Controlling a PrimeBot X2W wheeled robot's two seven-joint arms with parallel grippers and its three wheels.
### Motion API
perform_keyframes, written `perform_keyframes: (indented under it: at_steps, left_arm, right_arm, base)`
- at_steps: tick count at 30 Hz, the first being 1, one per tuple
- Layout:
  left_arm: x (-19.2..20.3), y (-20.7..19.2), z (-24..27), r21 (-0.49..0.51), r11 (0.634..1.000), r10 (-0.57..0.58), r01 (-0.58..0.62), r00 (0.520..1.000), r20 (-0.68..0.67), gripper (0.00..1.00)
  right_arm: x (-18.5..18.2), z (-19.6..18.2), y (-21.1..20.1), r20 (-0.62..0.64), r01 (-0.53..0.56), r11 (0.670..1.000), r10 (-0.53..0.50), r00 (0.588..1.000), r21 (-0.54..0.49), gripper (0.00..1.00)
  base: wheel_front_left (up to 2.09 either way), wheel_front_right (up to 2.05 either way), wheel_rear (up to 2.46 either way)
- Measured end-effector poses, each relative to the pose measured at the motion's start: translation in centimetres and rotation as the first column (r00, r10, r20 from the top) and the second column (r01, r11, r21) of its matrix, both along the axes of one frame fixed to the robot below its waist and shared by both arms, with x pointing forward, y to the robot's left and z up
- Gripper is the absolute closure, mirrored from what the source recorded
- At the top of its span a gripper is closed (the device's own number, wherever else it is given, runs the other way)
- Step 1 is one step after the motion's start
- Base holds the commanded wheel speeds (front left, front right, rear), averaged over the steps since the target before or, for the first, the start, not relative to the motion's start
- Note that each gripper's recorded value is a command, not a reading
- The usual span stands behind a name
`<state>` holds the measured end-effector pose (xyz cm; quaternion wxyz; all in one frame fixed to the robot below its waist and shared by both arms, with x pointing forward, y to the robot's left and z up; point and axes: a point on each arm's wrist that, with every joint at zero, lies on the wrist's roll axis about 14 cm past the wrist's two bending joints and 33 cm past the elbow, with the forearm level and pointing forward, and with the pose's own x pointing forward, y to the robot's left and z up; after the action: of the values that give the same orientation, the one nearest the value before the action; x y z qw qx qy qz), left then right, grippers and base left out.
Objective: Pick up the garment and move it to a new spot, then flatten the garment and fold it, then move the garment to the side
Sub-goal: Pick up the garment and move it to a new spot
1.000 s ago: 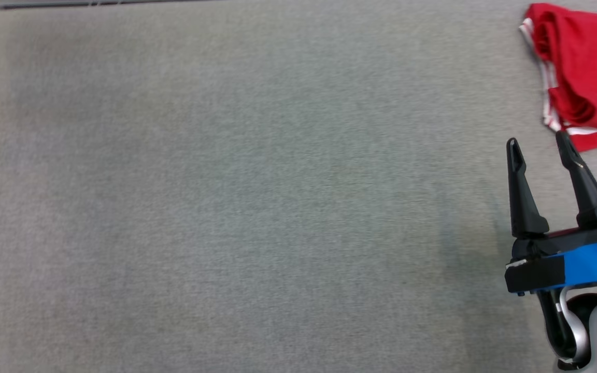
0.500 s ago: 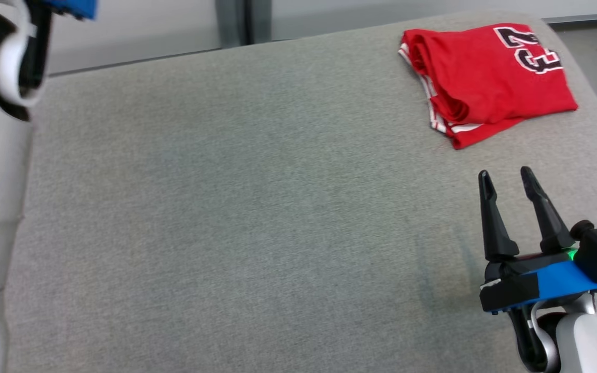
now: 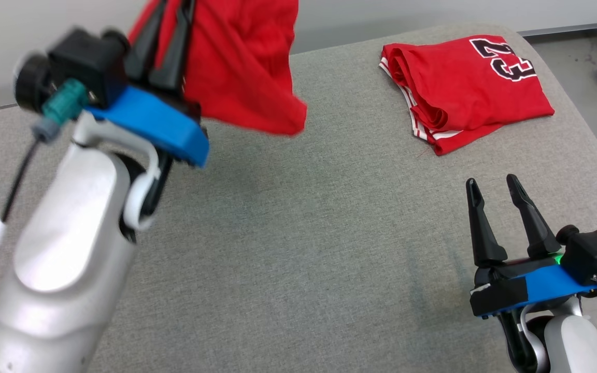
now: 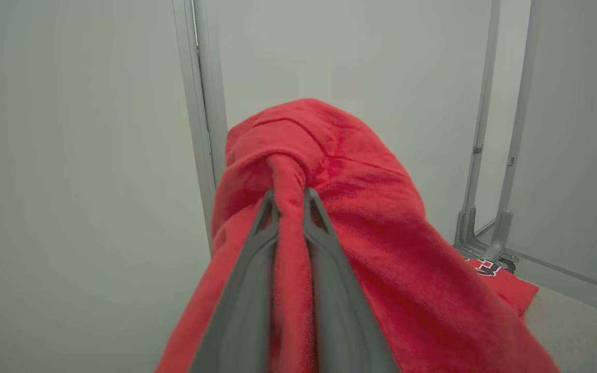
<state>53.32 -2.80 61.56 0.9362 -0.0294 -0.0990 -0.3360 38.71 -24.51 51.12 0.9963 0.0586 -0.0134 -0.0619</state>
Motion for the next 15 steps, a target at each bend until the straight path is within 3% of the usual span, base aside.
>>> perform_keyframes:
  at_steps: [15]
  left_arm:
    - [-7.4,0.4,-15.3,0.093,0.996,0.015,0.018,0.939,-0.344,1.0]
  right_arm:
    - [0.6,-0.4,1.5,-0.009,-0.044,0.999,0.044,0.999,0.009,0.0]
  base:
    - [0.0,0.0,0.0]
